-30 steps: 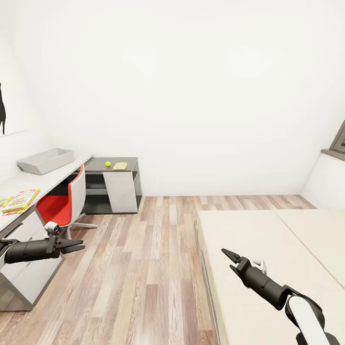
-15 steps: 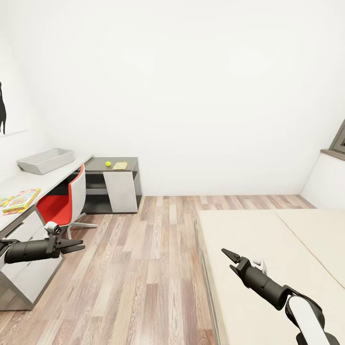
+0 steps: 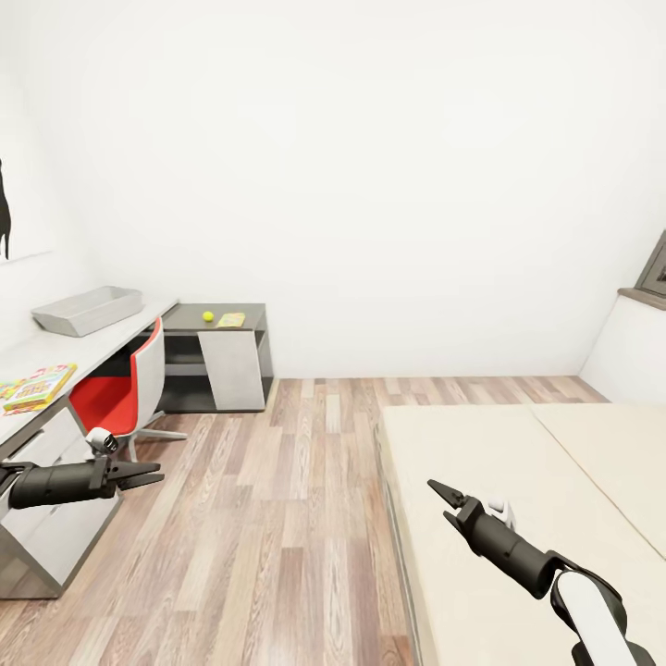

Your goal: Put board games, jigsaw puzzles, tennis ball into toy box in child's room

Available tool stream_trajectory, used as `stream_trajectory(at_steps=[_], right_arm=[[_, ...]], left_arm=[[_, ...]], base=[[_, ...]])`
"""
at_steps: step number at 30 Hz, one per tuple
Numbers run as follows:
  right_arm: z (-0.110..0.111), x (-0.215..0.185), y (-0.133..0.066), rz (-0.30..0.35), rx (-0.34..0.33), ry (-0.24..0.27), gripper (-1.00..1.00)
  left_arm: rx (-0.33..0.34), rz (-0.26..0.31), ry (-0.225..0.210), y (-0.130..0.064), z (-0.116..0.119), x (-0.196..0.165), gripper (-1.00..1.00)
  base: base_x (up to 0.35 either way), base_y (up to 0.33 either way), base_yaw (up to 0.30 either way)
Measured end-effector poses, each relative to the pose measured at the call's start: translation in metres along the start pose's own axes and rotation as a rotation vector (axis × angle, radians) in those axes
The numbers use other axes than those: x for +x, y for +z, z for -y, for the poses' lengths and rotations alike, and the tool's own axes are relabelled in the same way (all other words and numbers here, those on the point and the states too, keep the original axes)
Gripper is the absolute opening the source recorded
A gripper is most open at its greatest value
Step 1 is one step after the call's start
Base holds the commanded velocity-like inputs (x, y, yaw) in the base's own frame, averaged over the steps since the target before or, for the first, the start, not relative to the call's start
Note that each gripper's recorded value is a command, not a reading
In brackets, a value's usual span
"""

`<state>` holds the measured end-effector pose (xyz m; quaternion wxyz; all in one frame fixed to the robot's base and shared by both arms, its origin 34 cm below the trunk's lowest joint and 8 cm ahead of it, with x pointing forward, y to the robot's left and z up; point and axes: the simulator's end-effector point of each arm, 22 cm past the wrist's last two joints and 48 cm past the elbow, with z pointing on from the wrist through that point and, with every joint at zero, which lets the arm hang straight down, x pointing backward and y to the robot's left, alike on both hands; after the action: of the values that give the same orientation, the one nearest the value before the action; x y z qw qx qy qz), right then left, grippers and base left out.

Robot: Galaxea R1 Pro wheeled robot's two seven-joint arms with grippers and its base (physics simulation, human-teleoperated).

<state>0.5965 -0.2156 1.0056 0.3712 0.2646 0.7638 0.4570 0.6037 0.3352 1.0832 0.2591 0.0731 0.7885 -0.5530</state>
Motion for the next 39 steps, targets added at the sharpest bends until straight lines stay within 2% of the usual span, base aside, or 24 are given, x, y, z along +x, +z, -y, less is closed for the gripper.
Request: stream_trajectory(at_steps=[20,23,29,39], right_arm=[[0.001,0.000,0.000,0.000,0.002,0.001,1.00],[0.004,0.007,0.004,-0.010,0.005,0.018,1.00],[0.004,0.007,0.004,-0.009,0.004,0.019,1.00],[0.006,0.010,0.005,-0.013,0.005,0.032,1.00]], left_arm=[[0.000,0.000,0.000,0.000,0.000,0.000,1.00],[0.011,-0.004,0.002,0.008,0.000,0.002,1.00],[0.017,-0.005,0.001,0.012,0.001,0.003,1.00],[0.060,-0.015,-0.006,0.034,0.007,0.008,1.00]], base=[[0.000,-0.162,0.000],[0.000,-0.283,0.000],[0.000,-0.289,0.000],[0.000,-0.298,0.000]])
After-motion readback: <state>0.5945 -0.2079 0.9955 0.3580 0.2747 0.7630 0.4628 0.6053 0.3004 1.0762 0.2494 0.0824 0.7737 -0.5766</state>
